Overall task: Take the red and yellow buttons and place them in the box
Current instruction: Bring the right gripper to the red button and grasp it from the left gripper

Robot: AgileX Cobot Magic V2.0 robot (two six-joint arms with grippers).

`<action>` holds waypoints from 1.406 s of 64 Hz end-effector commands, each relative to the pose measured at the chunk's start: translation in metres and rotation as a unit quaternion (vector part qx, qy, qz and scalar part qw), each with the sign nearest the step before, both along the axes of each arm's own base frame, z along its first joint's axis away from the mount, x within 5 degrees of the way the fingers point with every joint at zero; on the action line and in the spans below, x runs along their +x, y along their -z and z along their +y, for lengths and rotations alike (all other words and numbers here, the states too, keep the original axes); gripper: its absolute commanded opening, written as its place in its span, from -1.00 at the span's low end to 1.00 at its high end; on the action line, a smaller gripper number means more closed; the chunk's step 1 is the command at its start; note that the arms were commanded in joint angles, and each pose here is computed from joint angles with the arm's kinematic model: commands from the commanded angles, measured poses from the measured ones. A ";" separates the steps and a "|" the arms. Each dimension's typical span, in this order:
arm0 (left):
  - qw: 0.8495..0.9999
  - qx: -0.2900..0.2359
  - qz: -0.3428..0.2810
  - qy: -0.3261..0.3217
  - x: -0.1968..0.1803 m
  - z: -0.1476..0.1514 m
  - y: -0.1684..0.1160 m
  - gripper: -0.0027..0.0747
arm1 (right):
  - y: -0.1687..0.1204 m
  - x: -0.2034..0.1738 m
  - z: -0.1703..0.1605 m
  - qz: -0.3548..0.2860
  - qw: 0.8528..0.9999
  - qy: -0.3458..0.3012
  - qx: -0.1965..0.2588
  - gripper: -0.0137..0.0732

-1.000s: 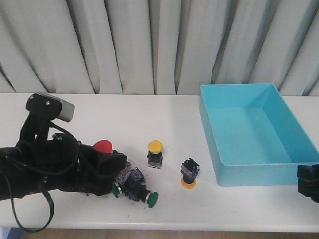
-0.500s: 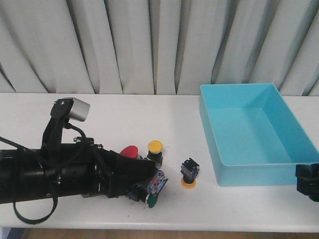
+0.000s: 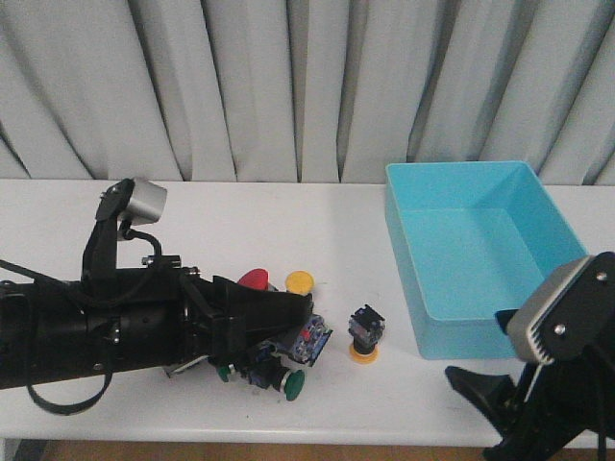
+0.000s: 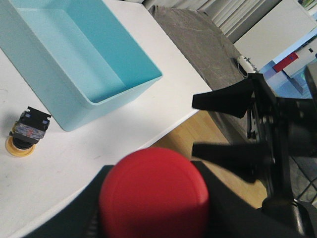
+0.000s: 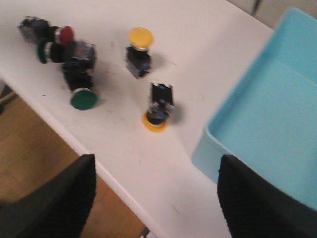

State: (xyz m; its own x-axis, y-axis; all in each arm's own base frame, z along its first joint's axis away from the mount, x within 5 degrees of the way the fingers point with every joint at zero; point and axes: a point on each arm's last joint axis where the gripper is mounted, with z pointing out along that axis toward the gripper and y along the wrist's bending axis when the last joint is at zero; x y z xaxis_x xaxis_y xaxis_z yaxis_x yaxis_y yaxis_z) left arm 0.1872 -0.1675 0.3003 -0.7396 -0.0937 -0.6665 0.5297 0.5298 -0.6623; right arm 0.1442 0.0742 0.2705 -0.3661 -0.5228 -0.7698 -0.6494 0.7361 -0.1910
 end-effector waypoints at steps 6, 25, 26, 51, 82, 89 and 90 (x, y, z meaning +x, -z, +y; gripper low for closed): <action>0.999 -0.035 -0.007 -0.001 -0.002 -0.001 -0.016 -0.37 | -0.013 0.002 0.034 -0.070 0.993 -0.092 0.008 0.47; 0.999 -0.035 -0.006 0.000 -0.002 -0.001 -0.016 -0.37 | -0.034 0.015 0.094 -0.078 0.980 -0.182 0.013 0.56; 0.999 -0.036 -0.006 0.000 -0.002 -0.001 -0.016 -0.37 | -0.034 0.017 0.096 -0.078 0.980 -0.183 0.013 0.56; 0.999 -0.036 -0.005 -0.001 -0.002 -0.001 -0.016 -0.37 | -0.040 0.030 0.129 -0.094 0.973 -0.210 0.012 0.56; 0.999 -0.035 -0.006 -0.001 -0.002 -0.001 -0.016 -0.37 | -0.040 0.031 0.128 -0.093 0.974 -0.207 0.014 -0.03; 0.999 -0.035 -0.006 -0.001 -0.002 -0.001 -0.016 -0.37 | -0.040 0.031 0.128 -0.093 0.974 -0.207 0.014 -0.19; 0.999 -0.035 -0.006 -0.001 -0.002 -0.001 -0.016 -0.37 | -0.040 0.031 0.128 -0.093 0.974 -0.207 0.014 -0.21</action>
State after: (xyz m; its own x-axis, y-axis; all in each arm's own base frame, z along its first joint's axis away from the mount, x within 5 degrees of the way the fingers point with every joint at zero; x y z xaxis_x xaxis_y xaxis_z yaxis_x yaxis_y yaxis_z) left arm 0.1872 -0.1675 0.3004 -0.7386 -0.0936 -0.6676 0.5309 0.5295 -0.6616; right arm 0.1718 0.2015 0.2899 -0.0342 -0.6389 -0.7685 -0.8806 0.3829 -0.2792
